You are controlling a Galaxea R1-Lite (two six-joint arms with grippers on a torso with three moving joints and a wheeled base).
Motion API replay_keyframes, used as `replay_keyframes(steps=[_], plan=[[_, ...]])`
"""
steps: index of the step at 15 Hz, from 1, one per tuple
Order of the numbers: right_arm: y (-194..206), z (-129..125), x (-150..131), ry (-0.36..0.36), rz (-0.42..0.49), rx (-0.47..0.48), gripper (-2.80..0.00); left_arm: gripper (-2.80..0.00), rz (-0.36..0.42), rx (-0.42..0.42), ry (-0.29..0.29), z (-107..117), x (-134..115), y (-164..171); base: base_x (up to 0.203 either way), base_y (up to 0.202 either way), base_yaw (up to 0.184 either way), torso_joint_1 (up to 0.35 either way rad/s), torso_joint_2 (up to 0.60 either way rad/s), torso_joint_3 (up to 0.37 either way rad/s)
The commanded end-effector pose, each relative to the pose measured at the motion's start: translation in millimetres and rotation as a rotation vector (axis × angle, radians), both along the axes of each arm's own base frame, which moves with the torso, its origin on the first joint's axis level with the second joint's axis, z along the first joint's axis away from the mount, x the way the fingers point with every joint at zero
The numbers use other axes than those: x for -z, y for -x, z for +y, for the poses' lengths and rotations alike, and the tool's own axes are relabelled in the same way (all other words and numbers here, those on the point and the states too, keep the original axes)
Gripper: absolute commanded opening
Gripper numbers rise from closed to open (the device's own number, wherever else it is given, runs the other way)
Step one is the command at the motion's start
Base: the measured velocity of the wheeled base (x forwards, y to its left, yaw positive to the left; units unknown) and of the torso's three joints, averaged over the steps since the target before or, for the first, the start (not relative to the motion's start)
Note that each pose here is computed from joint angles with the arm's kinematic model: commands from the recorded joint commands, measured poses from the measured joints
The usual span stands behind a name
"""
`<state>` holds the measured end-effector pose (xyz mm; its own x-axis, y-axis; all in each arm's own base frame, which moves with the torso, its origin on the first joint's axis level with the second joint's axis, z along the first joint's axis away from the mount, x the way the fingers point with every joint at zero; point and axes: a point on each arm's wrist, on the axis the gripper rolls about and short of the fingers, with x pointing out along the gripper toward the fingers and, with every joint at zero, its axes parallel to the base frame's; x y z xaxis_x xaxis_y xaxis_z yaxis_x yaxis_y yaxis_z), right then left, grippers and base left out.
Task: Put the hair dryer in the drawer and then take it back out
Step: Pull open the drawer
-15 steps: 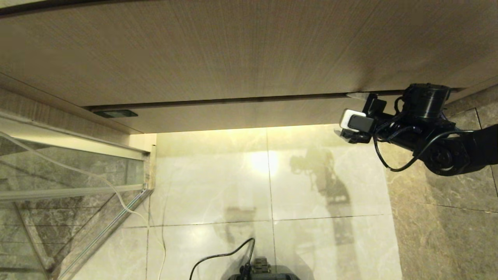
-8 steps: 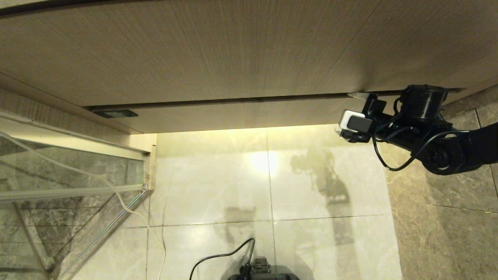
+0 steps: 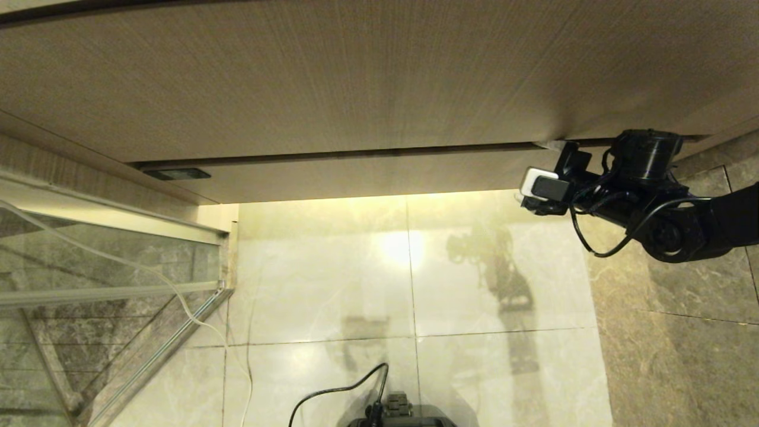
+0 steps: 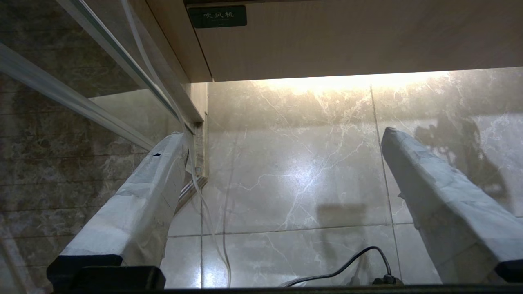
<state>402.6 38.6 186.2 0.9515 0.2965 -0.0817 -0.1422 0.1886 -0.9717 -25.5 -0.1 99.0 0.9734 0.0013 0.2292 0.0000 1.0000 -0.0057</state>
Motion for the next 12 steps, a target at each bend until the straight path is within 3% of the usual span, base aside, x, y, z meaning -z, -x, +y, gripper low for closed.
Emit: replay_keyframes(steps=[1, 6, 12], plan=[[-2, -1, 6, 0.009, 0.026, 0.005, 0.0, 0.0, 0.038, 0.0, 0.0, 0, 11, -4, 0.0, 0.0, 0.0, 0.0, 0.0, 0.0], [0, -11, 22, 0.064, 0.147, 0.021, 0.0, 0.0, 0.038, 0.0, 0.001, 0, 11, -4, 0.0, 0.0, 0.0, 0.0, 0.0, 0.0], [1, -12, 23, 0.067, 0.153, 0.022, 0.0, 0.0, 0.038, 0.0, 0.001, 0, 11, -4, 0.0, 0.0, 0.0, 0.0, 0.0, 0.0]])
